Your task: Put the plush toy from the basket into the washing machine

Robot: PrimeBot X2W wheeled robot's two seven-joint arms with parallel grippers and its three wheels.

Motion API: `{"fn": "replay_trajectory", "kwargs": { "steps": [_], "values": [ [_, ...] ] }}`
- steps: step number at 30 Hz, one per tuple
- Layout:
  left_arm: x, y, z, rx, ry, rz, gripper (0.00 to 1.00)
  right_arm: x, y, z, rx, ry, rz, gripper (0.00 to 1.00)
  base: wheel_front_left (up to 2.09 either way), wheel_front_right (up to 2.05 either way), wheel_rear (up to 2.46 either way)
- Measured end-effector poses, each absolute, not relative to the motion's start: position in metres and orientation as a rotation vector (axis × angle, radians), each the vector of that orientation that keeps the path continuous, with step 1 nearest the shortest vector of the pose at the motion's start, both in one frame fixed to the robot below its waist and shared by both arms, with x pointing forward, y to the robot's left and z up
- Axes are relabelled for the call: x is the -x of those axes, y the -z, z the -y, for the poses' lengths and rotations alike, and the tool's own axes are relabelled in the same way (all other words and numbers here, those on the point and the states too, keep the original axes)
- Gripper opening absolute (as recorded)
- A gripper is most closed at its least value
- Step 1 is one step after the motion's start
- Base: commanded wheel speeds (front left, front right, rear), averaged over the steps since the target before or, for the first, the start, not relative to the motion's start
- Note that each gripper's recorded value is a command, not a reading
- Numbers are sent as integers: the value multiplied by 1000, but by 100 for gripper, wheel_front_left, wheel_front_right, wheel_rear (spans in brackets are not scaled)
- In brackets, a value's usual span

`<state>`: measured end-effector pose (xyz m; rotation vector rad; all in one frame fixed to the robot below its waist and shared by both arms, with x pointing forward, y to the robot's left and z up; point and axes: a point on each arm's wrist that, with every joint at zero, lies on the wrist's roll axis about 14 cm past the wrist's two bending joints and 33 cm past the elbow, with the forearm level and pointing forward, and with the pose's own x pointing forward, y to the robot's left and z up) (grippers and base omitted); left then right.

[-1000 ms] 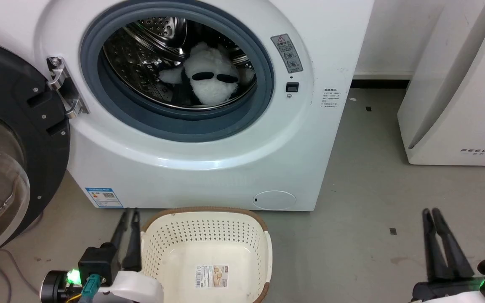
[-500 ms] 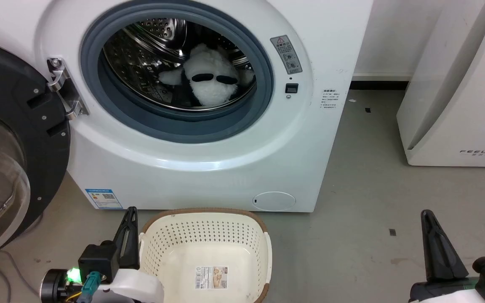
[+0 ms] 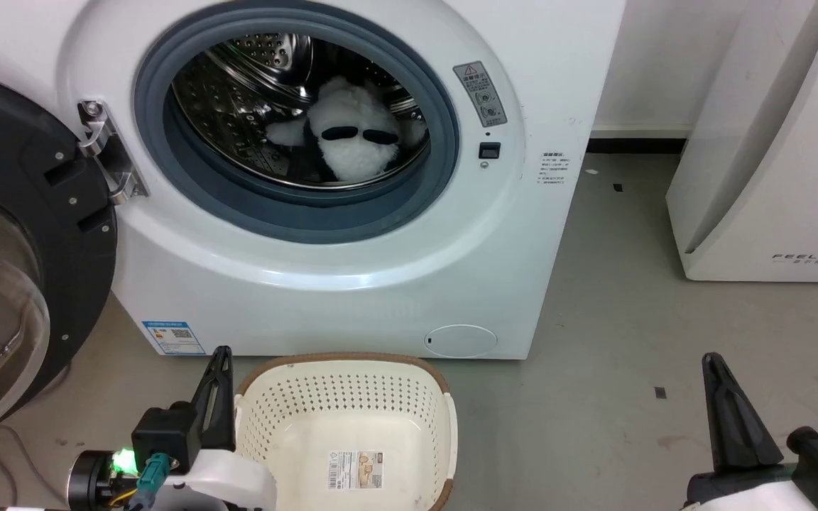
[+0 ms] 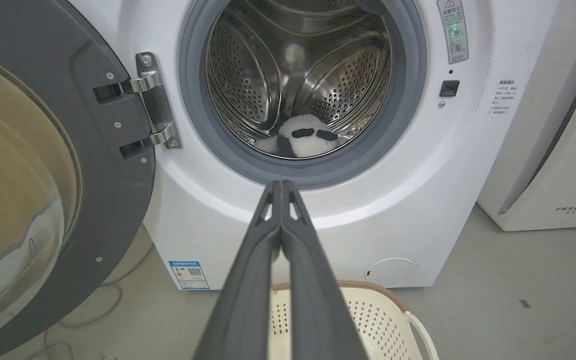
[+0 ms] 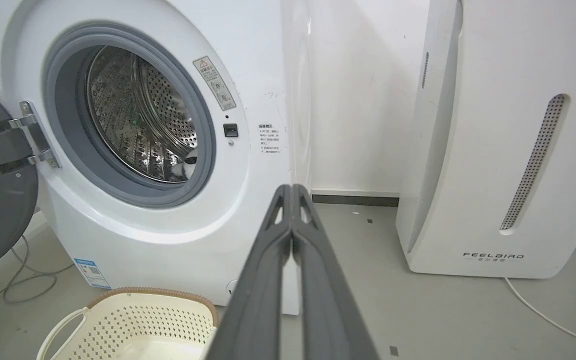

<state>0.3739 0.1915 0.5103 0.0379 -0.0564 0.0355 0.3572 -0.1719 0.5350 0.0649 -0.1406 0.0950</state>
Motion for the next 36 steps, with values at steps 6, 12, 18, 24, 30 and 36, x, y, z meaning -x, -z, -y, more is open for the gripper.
{"fn": "replay_trajectory", "kwargs": {
  "steps": [6, 12, 18, 24, 30, 36],
  "values": [
    [-374, -512, -190, -37, -32, 51, 0, -358, -534, 171, -56, -98, 130, 0, 0, 0, 0],
    [-375, -514, -190, -38, -29, 53, 0, -358, -532, 170, -54, -100, 117, 0, 0, 0, 0],
    [-376, -515, -189, -41, -27, 49, 0, -360, -532, 169, -46, -103, 108, 0, 0, 0, 0],
    [-376, -517, -188, -39, -26, 48, 0, -360, -532, 168, -44, -105, 100, 0, 0, 0, 0],
    [-376, -519, -187, -38, -24, 49, 0, -361, -531, 167, -37, -109, 93, 0, 0, 0, 0],
    [-377, -520, -186, -37, -22, 47, 0, -361, -529, 167, -32, -111, 79, 0, 0, 0, 0]
  ]
}}
